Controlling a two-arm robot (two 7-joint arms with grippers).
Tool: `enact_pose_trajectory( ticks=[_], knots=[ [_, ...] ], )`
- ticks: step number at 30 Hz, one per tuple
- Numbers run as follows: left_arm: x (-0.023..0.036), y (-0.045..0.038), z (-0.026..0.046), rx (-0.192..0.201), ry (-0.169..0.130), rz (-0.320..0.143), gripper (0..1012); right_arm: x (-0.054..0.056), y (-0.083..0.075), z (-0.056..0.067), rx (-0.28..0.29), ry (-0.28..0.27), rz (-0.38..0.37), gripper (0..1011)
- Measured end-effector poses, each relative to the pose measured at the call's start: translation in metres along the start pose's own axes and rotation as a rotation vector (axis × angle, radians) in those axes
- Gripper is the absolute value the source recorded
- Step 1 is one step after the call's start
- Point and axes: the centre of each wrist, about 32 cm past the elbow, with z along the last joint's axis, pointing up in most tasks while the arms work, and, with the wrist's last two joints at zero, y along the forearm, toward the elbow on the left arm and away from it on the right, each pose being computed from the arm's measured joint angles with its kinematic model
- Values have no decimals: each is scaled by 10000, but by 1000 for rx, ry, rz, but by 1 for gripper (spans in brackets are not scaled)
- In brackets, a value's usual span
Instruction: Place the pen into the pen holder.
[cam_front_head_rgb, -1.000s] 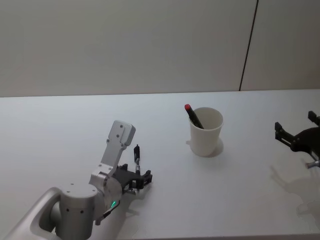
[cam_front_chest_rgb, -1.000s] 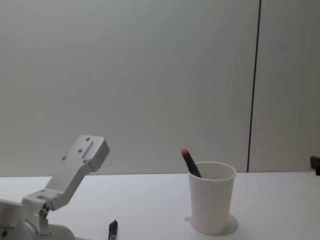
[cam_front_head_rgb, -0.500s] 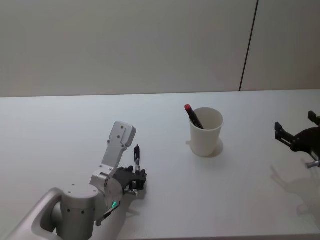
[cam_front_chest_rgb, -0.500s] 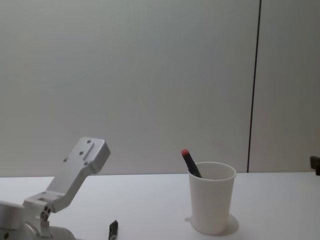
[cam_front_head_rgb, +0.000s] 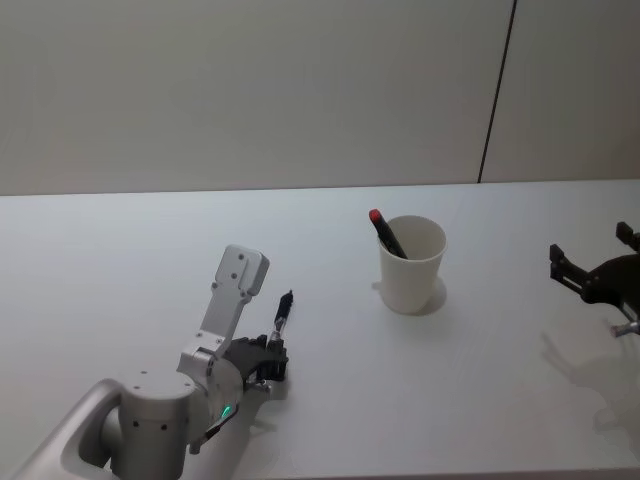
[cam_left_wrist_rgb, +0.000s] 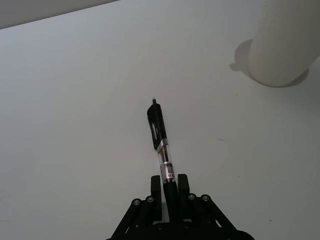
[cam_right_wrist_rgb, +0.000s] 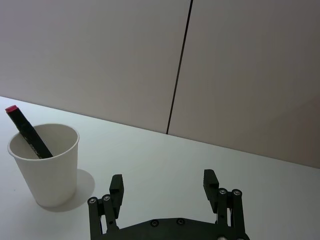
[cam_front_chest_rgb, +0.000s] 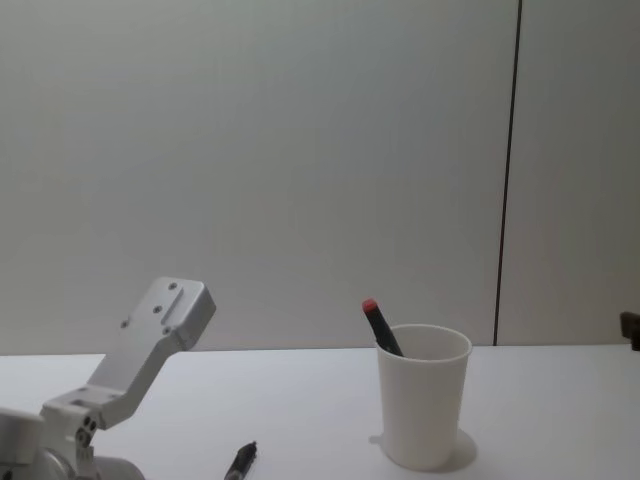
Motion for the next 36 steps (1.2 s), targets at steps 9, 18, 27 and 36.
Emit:
enact_pose_trajectory(
  ticks=[9,18,27,36],
  knots=[
    [21,18,-21,-7,-5,12,140,0,0,0,0,0,0,1001],
    [58,93,-38,-49,-19,44,138,0,0,0,0,0,0,1001],
    [88,216,-74,-130,-40,77,138,0,0,0,0,0,0,1001],
    [109,374,-86,-241,-97,105,138,0,0,0,0,0,0,1001]
  ],
)
